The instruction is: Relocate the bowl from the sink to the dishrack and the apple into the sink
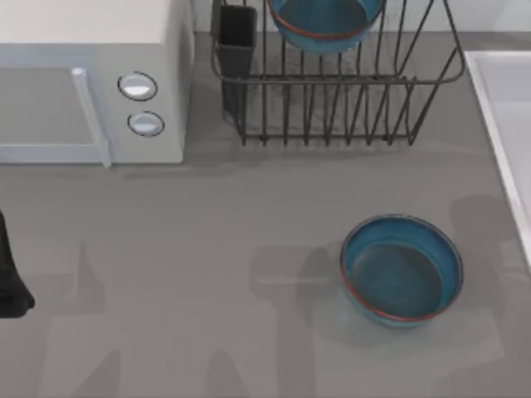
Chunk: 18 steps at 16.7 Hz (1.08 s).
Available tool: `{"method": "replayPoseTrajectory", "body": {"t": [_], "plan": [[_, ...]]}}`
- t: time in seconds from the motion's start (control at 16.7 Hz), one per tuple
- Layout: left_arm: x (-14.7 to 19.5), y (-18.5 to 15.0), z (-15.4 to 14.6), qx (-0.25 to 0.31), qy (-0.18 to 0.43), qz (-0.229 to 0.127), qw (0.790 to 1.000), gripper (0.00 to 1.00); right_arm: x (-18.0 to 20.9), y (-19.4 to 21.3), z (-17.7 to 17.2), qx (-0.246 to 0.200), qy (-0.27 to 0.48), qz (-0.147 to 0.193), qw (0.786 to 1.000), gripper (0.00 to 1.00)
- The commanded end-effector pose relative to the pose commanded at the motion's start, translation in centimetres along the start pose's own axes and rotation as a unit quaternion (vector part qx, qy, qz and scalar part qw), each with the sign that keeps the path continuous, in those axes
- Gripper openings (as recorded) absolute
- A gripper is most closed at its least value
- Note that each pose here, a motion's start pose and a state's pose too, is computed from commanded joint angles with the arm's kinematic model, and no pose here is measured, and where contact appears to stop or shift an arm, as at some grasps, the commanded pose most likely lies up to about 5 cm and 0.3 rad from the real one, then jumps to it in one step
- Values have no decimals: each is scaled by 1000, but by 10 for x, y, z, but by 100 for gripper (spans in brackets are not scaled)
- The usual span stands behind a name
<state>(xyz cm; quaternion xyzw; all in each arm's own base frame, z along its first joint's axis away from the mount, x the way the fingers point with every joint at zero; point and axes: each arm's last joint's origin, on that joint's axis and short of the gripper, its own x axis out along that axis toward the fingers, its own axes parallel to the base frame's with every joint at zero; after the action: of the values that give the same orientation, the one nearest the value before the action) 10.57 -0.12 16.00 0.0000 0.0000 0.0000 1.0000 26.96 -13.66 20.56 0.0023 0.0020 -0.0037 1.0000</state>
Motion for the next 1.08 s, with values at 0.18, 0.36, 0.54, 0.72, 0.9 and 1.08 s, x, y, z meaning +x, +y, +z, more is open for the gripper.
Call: {"method": "replayPoseTrajectory", "body": {"t": [0.18, 0.36, 0.54, 0.72, 0.9, 1.08], "plan": [[0, 0, 0, 0, 0, 0, 1000, 100, 6, -4, -21, 2, 4, 2, 1000, 0], [0, 0, 0, 0, 0, 0, 1000, 100, 13, -8, -59, 1, 4, 4, 1000, 0], [0, 0, 0, 0, 0, 0, 1000, 100, 12, -8, -96, -6, -9, 3, 1000, 0], [0, 0, 0, 0, 0, 0, 1000, 100, 5, -4, -128, -6, -9, 1, 1000, 0], [0, 0, 0, 0, 0, 0, 1000, 100, -1, -1, -145, -3, -3, -1, 1000, 0], [0, 0, 0, 0, 0, 0, 1000, 100, -2, 0, -147, -2, -2, -1, 1000, 0]]}}
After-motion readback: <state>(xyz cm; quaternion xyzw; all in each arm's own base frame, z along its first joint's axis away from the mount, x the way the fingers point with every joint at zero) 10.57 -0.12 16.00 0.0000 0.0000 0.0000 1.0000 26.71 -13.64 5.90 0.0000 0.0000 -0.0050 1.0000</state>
